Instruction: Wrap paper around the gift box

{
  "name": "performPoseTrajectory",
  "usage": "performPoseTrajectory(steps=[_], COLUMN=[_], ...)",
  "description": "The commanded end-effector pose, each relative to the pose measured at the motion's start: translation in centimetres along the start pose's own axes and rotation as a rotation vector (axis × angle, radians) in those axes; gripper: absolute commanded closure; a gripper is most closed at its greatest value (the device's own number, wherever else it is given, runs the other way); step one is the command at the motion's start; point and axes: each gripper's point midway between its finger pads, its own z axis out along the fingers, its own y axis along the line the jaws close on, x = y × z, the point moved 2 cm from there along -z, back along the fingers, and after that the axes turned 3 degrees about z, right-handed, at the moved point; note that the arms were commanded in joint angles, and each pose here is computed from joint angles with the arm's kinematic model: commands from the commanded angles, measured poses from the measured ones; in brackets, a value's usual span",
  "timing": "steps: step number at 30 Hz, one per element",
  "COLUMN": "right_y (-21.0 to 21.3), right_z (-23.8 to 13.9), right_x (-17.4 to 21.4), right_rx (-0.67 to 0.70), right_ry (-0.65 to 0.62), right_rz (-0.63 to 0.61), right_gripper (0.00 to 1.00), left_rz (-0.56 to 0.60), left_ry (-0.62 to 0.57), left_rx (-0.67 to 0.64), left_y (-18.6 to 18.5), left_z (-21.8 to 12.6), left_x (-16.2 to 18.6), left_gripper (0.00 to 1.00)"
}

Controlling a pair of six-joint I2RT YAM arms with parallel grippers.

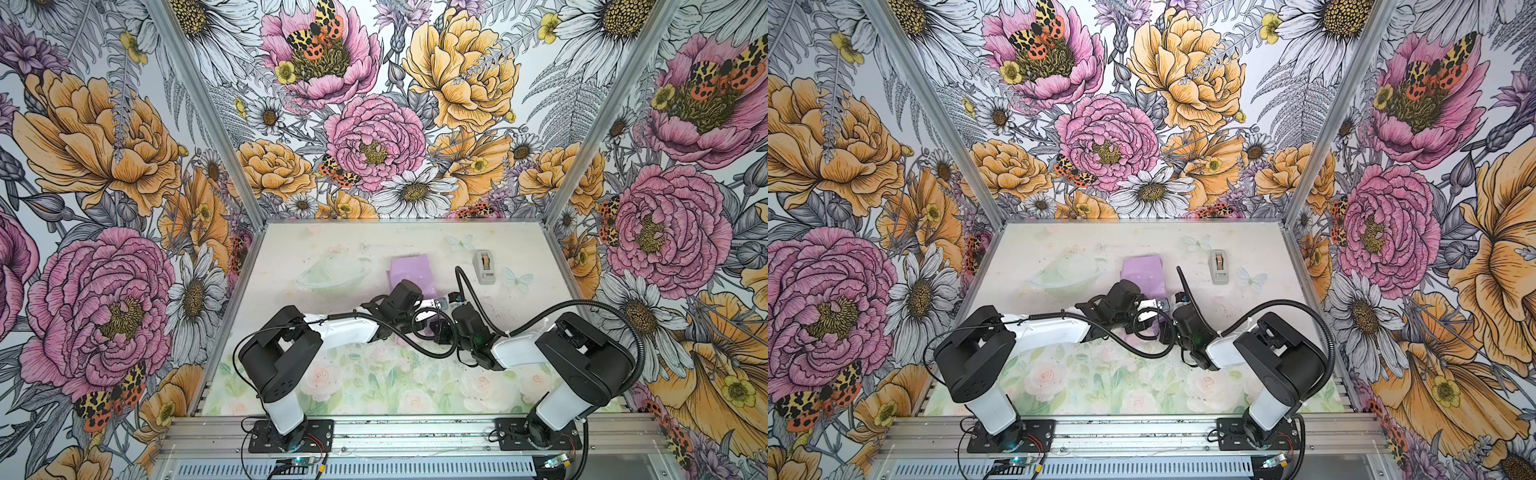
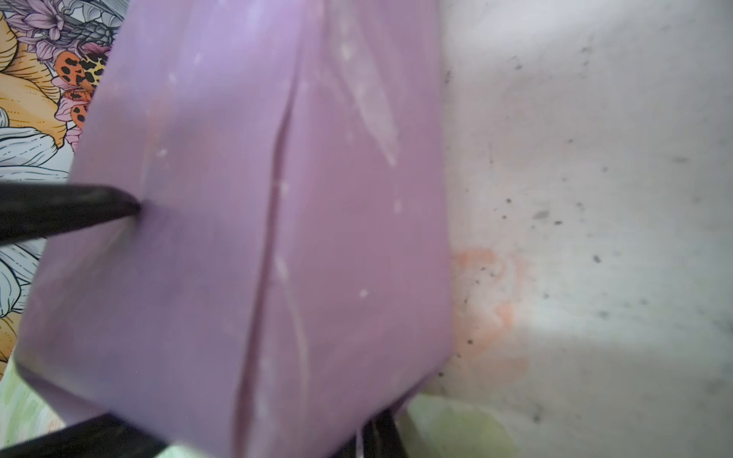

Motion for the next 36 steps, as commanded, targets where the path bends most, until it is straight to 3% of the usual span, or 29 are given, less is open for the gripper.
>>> performPoseTrajectory(steps=[1, 11, 20, 36], right_y=[0.3, 2.1, 0.0, 1.2], right_z=[-0.1, 1.2, 0.5, -1.4], right_x=[-0.9, -0.2, -0.5, 3.2], right_rx=[-0.005, -0.044, 0.015, -0.081], right_ry=[-0.031, -0.015, -0.028, 0.122], right_rz=[0.015, 0.004, 0.044, -0.001], right_gripper=[0.91, 0.91, 0.90, 0.91], left_rz=[-0.001, -0.003, -0.002, -0.010], left_ry=[-0.017, -0.019, -0.018, -0.024], left_rx=[0.049, 0.053, 0.050, 0.042], left_y=[-1.2, -1.2, -1.2, -0.9], left_z=[-0.4, -0.3, -0.4, -0.5], left_x=[0.0, 0.0, 0.0, -0.2], left_gripper=[0.48, 0.48, 0.48, 0.48])
